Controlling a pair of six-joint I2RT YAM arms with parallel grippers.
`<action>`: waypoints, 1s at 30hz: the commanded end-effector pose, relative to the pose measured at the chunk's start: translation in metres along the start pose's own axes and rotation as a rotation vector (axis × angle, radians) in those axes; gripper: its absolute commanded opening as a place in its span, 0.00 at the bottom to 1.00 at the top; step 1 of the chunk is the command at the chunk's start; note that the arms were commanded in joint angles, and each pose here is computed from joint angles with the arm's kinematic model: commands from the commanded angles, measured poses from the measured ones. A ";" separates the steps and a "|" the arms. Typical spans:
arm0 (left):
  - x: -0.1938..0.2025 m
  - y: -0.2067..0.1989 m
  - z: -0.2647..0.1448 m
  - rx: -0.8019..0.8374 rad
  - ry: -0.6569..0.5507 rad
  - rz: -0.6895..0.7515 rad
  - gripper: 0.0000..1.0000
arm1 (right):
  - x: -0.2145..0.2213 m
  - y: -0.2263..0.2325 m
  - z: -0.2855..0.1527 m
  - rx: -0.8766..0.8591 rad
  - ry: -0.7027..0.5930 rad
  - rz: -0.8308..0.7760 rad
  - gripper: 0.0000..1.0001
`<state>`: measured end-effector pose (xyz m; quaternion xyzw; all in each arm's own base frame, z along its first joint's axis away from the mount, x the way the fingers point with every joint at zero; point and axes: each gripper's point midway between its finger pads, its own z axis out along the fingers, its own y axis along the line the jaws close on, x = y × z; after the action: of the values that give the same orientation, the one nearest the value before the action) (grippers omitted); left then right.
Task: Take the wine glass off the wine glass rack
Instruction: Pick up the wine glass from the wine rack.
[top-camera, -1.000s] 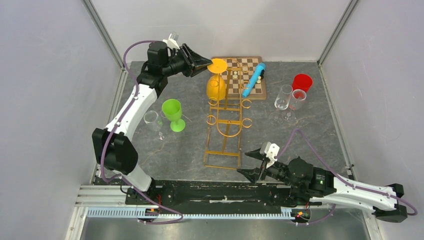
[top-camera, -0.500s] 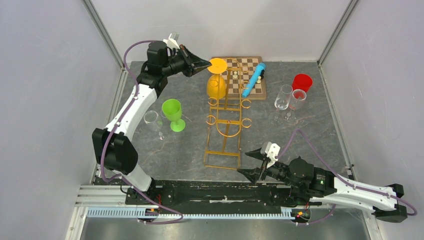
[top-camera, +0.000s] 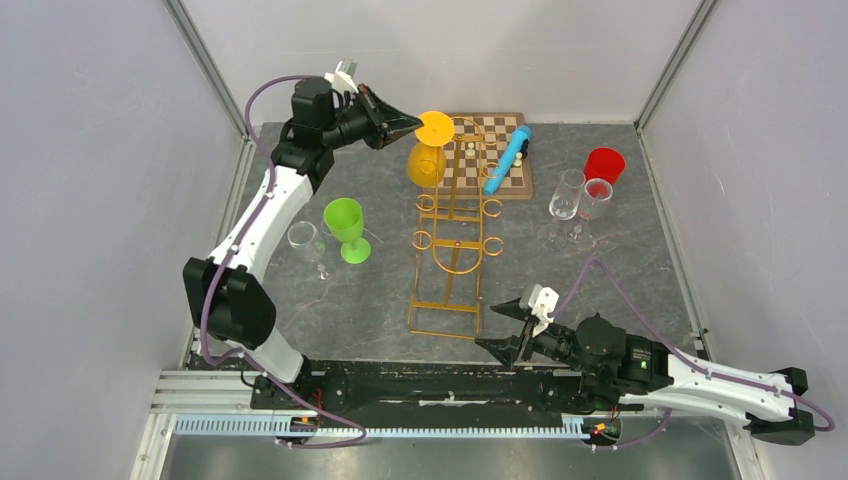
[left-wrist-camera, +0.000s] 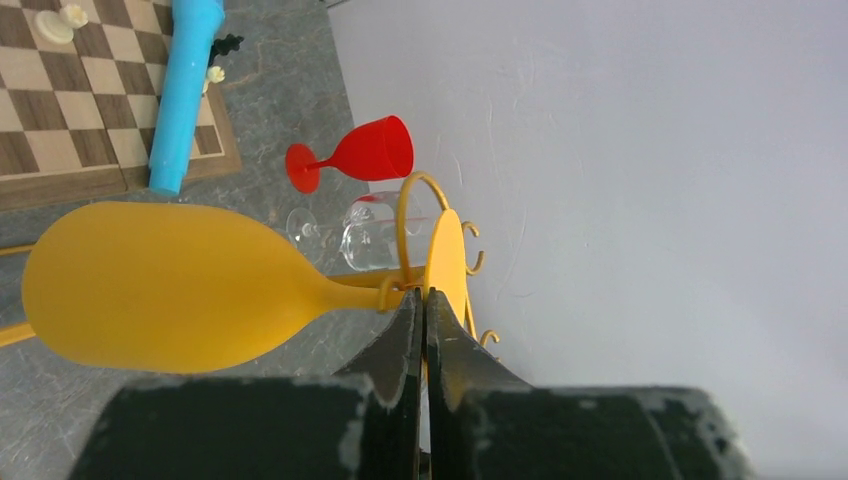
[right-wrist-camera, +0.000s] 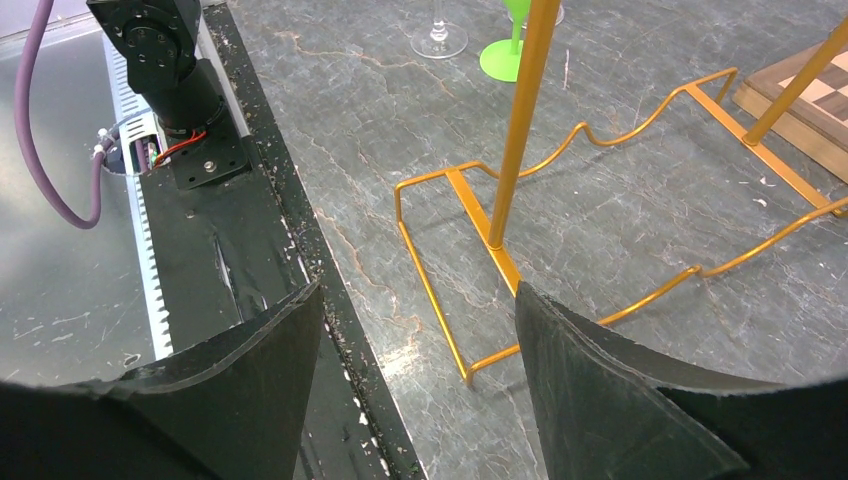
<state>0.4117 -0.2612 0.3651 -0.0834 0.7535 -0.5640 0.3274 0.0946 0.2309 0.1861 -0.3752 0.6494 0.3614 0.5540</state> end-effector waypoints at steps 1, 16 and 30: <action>-0.009 -0.046 -0.013 0.095 -0.024 0.046 0.02 | -0.016 0.000 -0.001 0.007 -0.044 0.014 0.73; -0.020 -0.056 -0.028 0.062 -0.078 0.088 0.02 | -0.016 0.000 -0.002 0.006 -0.046 0.029 0.73; -0.033 -0.038 -0.049 -0.040 -0.141 0.142 0.02 | -0.015 -0.003 -0.001 0.024 -0.044 0.039 0.73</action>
<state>0.4091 -0.2332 0.3832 -0.1063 0.7638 -0.5266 0.3579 0.0943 0.2305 0.1849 -0.3717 0.6534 0.3628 0.5507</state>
